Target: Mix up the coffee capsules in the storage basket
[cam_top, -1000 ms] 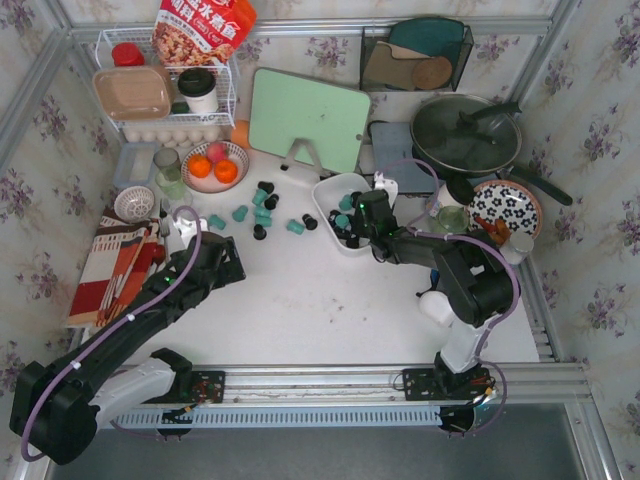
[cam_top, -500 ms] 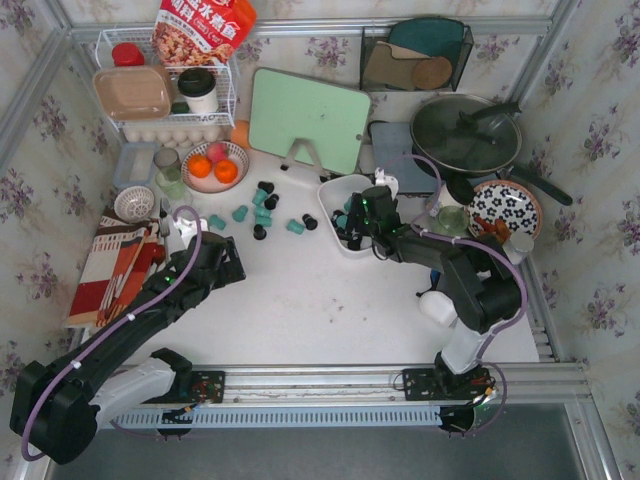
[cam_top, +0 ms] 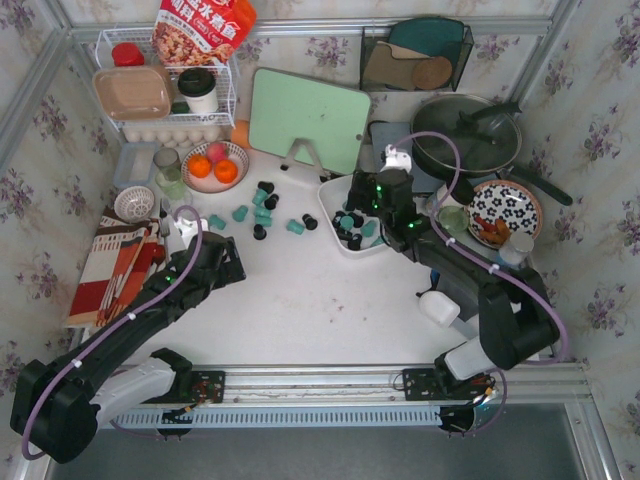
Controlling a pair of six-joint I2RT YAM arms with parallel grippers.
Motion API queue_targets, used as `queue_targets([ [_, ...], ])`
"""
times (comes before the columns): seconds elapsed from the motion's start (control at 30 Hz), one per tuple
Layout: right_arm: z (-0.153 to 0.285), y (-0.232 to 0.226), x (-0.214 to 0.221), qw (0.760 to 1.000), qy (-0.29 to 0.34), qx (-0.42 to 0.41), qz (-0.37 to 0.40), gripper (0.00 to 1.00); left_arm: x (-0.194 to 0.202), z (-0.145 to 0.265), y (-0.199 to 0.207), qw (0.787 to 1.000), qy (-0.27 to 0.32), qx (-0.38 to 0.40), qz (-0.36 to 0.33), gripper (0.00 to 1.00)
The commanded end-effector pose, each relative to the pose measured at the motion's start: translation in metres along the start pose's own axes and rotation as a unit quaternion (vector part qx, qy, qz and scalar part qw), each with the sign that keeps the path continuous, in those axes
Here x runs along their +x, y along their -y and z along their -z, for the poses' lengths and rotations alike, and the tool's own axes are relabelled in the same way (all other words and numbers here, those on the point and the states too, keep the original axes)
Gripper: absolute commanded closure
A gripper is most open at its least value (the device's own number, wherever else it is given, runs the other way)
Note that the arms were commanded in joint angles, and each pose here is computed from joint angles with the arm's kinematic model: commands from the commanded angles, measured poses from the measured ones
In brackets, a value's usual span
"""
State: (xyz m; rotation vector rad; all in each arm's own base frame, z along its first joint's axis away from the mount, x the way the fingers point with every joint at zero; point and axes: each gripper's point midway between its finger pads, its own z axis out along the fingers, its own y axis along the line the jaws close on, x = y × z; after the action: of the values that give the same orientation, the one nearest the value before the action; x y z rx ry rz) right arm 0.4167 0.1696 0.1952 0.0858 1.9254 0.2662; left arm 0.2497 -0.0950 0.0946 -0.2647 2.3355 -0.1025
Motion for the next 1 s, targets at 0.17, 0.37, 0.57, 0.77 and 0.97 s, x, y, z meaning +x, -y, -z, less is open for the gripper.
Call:
queue_targets([
  [0.17,0.044,0.033,-0.058,0.993,0.073,0.071,0.063,0.0,-0.001,-0.003,0.003,1.0,-0.003,0.002,-0.004,0.0],
  [0.37,0.083,0.053,-0.091,0.977,0.182,0.094,0.062,0.0,0.001,-0.005,0.006,1.0,-0.007,0.008,-0.013,0.0],
  [0.57,0.104,0.069,-0.07,0.967,0.243,0.077,0.007,0.0,0.0,-0.005,0.015,0.999,-0.008,0.039,-0.034,0.0],
  [0.77,0.089,0.071,-0.013,0.978,0.2,0.049,0.018,0.0,-0.011,0.009,0.033,0.991,0.037,0.116,-0.047,0.0],
  [0.97,0.073,0.07,0.039,0.991,0.128,0.031,0.008,0.0,-0.023,0.025,0.048,0.979,0.079,0.176,-0.067,0.0],
])
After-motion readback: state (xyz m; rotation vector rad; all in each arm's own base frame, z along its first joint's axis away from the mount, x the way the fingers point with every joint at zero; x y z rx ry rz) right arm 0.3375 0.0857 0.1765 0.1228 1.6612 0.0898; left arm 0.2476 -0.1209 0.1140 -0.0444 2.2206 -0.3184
